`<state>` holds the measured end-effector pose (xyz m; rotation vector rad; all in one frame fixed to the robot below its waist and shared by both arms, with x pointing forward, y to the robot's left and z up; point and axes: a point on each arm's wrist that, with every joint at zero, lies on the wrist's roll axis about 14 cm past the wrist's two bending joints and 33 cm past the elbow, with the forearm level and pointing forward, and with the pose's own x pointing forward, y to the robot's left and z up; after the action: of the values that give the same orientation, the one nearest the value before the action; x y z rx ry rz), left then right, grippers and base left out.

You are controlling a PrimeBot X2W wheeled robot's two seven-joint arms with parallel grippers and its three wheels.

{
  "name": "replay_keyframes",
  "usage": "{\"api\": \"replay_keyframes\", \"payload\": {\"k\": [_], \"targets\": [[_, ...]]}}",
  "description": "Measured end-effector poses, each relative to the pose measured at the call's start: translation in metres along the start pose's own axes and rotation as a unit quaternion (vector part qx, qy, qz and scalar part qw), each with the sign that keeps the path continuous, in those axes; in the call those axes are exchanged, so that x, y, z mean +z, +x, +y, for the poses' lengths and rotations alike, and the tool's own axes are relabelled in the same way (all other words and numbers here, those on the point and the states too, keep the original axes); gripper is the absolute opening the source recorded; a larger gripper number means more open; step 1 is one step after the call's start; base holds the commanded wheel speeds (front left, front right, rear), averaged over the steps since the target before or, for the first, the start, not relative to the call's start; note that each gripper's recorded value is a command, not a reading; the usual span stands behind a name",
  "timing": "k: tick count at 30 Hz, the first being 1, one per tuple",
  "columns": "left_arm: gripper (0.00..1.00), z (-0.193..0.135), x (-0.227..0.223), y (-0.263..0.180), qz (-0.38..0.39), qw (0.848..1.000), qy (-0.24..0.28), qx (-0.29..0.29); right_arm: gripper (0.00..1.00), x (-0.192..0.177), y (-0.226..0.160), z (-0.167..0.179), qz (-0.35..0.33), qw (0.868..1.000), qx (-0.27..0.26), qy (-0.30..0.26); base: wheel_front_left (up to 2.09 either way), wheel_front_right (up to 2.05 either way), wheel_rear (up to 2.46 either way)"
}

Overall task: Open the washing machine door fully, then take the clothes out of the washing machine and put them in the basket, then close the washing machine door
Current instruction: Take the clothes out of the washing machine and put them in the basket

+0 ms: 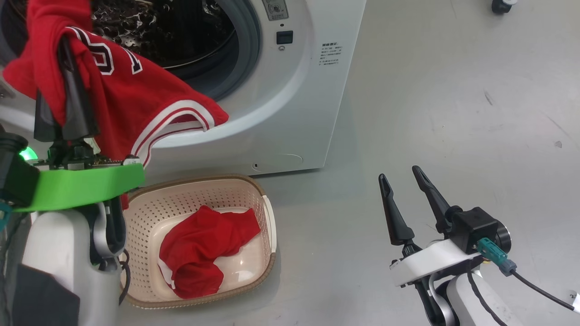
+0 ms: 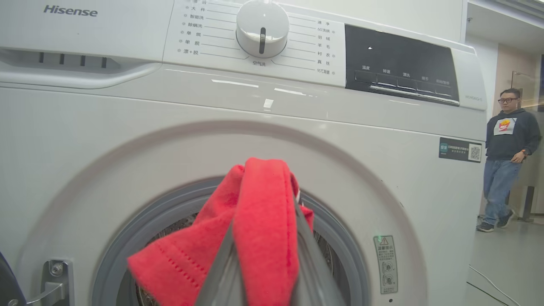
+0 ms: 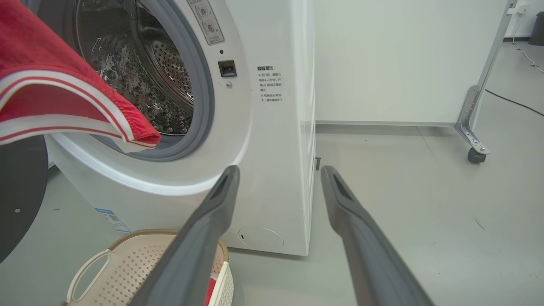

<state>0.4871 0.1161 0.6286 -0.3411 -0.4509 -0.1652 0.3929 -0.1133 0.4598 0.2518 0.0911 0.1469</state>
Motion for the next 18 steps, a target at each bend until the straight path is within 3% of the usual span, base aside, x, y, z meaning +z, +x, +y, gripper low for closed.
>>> {"api": "replay_keyframes", "payload": {"k": [9, 18], "targets": [[0.0, 0.009, -0.046, -0.036, 0.081, 0.997, -0.001, 0.018, 1.0, -0.004, 0.002, 0.002, 0.004, 1.0, 0.003, 0.003, 0.0, 0.0, 0.0], [0.0, 0.027, -0.124, -0.097, 0.229, 0.972, -0.009, 0.059, 1.0, -0.013, 0.004, -0.001, 0.017, 1.0, 0.0, 0.007, 0.0, 0.0, 0.0]]}}
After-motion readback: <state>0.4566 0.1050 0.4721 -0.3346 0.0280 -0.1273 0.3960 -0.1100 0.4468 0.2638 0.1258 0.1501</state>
